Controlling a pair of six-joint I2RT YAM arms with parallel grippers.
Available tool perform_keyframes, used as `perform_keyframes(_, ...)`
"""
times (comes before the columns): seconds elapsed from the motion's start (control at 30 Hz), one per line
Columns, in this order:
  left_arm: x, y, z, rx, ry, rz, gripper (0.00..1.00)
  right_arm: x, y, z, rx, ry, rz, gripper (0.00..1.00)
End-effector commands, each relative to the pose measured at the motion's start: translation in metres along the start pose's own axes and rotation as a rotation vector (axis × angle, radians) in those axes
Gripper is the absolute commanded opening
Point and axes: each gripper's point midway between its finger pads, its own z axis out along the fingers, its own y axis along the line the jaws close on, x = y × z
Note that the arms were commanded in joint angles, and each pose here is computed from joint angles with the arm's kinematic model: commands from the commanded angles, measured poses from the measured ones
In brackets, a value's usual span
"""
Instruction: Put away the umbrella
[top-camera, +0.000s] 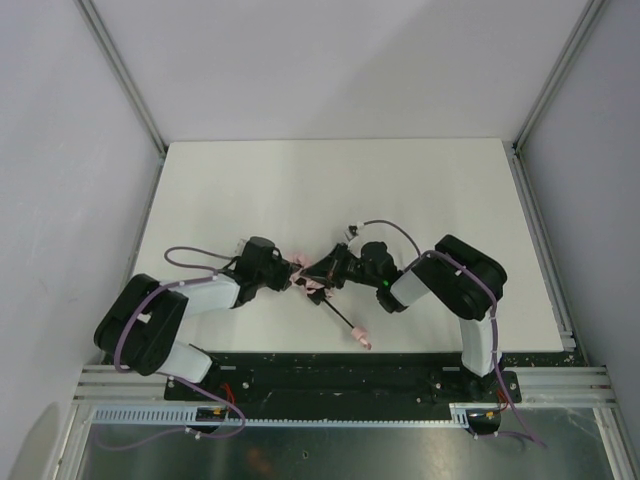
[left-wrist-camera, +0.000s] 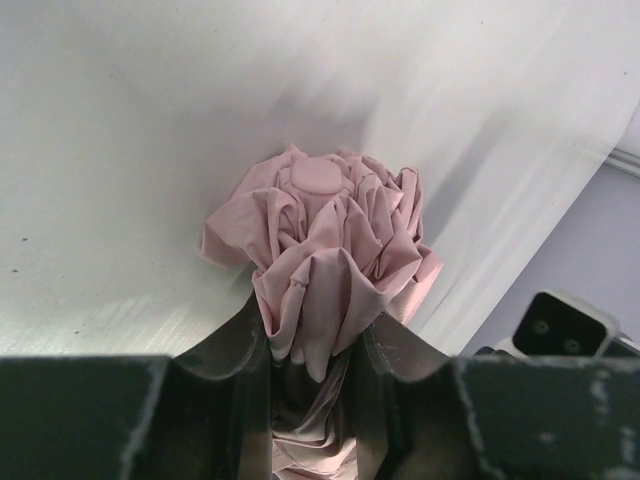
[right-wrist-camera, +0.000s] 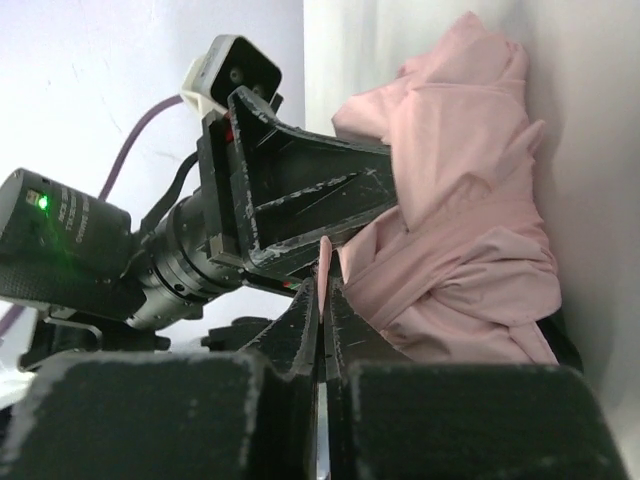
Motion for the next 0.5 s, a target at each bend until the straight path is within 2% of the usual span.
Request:
perform_keyframes(0.0,-0.033,0.080,0.008,-0.272,-0.176,-0.012,0.00,0.115,0.104,-0.041,-0.407,0.427,-0.311,0.00)
perform_keyframes(0.27,-0.027,0.076,0.008,-0.267,-0.154,0.001,0.00,0.142,0.040,-0.034,-0.212,0.549,-0.446,0.00)
perform_keyframes(0.47,-0.020,0.073,0.010,-0.271,-0.125,0.017,0.00,0.147,-0.010,-0.021,-0.036,0.563,-0.624,0.00)
